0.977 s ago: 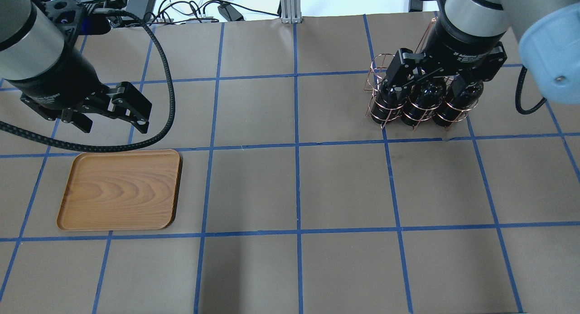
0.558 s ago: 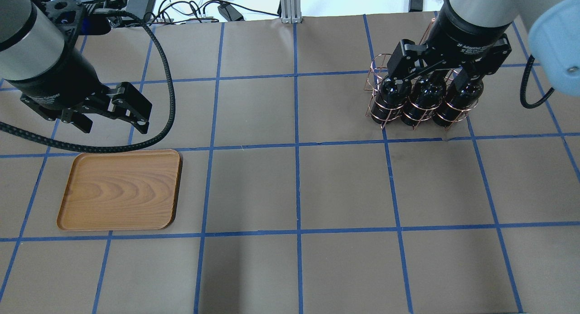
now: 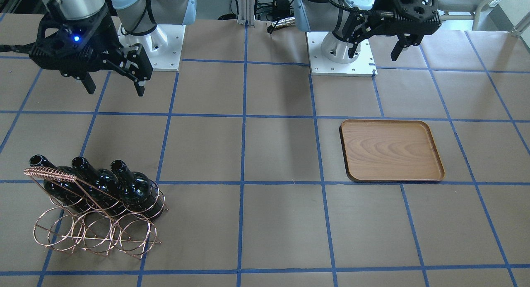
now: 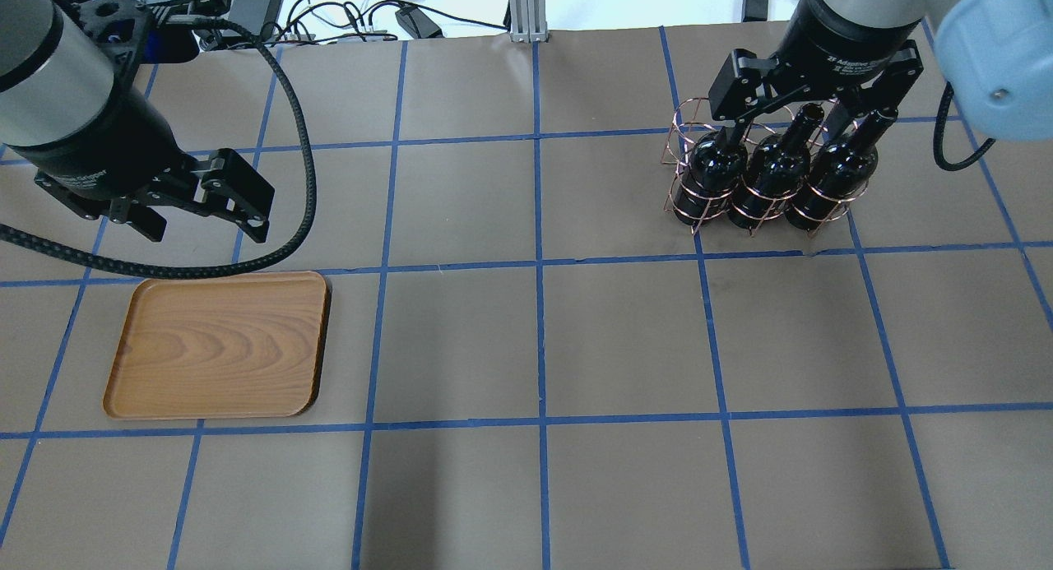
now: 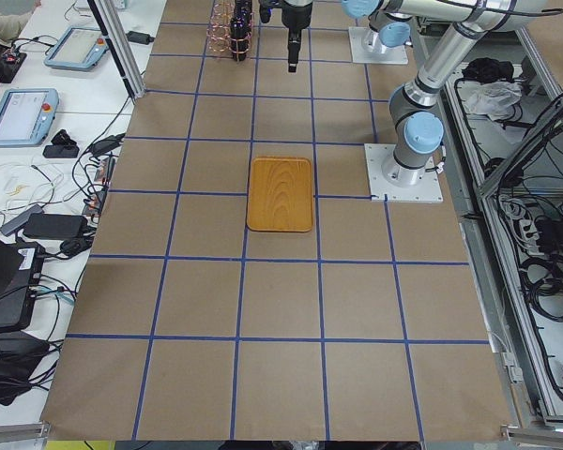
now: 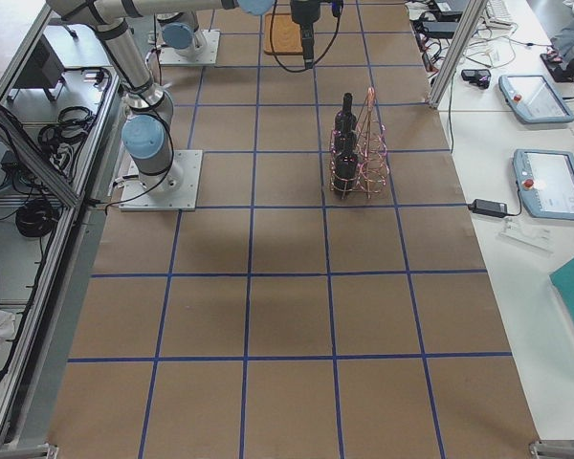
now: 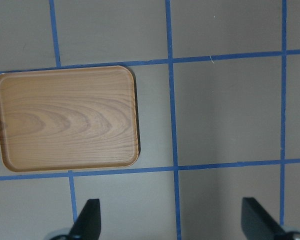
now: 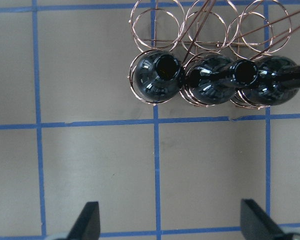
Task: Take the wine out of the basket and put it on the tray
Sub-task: 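Lower the right gripper over the middle bottle in the copper rack, then close the right gripper on the middle wine bottle's neck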
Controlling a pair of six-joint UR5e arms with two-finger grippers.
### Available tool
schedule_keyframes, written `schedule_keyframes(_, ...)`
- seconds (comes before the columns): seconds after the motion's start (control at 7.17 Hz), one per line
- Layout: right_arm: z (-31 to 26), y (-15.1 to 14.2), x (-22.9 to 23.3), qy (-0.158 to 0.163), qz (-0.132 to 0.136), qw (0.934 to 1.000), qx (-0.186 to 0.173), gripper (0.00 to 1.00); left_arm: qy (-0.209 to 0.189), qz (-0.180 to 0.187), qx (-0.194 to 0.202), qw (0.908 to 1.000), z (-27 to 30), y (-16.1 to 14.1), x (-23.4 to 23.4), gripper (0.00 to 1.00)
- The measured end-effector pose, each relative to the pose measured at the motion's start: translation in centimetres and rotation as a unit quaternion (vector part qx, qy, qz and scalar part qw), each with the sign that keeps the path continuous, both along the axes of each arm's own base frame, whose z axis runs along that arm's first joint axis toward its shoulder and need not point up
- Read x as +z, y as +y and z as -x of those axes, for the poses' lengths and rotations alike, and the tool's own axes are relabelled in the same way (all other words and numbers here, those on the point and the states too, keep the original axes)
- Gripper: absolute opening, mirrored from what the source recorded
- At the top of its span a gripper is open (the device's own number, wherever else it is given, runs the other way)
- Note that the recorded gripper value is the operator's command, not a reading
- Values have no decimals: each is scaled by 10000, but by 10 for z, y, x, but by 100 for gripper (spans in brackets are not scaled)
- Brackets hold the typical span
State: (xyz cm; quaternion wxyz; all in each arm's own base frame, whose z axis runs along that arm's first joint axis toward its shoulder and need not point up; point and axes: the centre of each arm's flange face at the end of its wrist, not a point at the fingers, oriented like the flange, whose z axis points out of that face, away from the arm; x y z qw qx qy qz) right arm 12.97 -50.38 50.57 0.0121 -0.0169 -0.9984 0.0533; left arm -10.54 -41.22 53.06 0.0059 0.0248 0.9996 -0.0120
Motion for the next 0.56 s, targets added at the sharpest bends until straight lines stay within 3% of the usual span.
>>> schedule_keyframes(0.28, 37, -52, -39, -10, -100, 9999, -89, 99, 28, -7, -7, 10000, 1, 1, 0, 100)
schedule_keyframes(0.56, 76, -79, -65, -35, -213, 9997, -103, 93, 45, -5, -3, 10000, 2, 0, -1, 100)
